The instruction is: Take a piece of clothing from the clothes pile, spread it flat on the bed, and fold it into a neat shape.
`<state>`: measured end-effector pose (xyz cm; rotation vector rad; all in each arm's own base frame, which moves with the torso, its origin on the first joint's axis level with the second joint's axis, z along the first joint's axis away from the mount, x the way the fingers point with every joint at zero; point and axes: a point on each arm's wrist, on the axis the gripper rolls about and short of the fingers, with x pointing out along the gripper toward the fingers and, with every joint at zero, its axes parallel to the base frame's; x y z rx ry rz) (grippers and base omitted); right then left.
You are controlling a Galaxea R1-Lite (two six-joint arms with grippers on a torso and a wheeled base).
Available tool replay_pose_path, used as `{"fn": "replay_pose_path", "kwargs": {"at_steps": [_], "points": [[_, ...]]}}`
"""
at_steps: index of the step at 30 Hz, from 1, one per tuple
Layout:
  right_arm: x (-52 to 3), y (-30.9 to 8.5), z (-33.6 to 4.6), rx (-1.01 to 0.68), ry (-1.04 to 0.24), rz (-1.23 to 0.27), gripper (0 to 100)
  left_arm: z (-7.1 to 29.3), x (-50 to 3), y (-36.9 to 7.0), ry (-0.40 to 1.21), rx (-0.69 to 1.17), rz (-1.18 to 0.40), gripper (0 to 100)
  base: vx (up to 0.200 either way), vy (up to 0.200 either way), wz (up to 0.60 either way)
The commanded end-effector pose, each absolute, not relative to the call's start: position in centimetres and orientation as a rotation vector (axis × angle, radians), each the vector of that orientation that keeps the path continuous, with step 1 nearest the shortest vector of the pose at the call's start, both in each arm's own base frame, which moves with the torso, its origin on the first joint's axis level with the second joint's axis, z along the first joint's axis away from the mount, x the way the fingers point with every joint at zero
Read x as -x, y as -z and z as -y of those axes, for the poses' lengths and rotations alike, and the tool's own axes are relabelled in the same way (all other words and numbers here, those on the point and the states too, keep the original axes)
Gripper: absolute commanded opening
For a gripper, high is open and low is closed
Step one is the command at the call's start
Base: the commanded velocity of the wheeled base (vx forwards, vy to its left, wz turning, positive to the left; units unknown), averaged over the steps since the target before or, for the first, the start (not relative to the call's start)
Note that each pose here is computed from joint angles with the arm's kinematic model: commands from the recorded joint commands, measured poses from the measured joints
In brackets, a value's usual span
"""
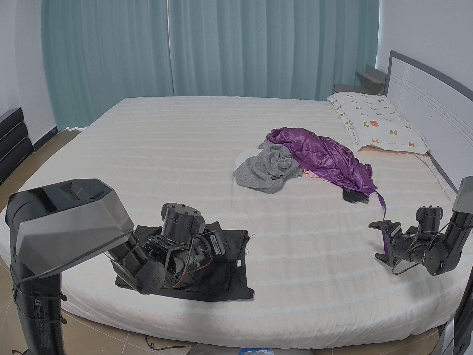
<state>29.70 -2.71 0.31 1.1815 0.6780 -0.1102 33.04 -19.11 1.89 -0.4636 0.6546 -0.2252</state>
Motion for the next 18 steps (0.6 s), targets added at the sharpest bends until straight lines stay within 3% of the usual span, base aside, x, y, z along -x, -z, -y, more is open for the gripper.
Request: {"fn": "replay_pose_path", "kwargs": {"at_steps": [1, 6, 10, 18], "points": [[-29.7, -0.2, 2.7, -1.182, 0.111, -0.682, 100, 20.3, -33.3, -0.5, 0.209, 0.442, -0.659, 100, 0.000, 0.000, 0.00], [-29.7, -0.2, 2.7, -1.182, 0.111, -0.682, 100, 20.9, -32.2, -0.7, 0.224, 0.452, -0.674, 100, 0.000, 0.000, 0.00], [-29.7, -0.2, 2.7, -1.182, 0.111, -0.682, 100, 20.3, -31.3, -3.4, 0.231, 0.513, -0.636, 100, 0.000, 0.000, 0.00], [-29.6, -0.2, 2.6, -1.179, 0.110, -0.682, 100, 15.2, -28.9, -7.5, 0.177, 0.678, -0.595, 100, 0.000, 0.000, 0.00]]}}
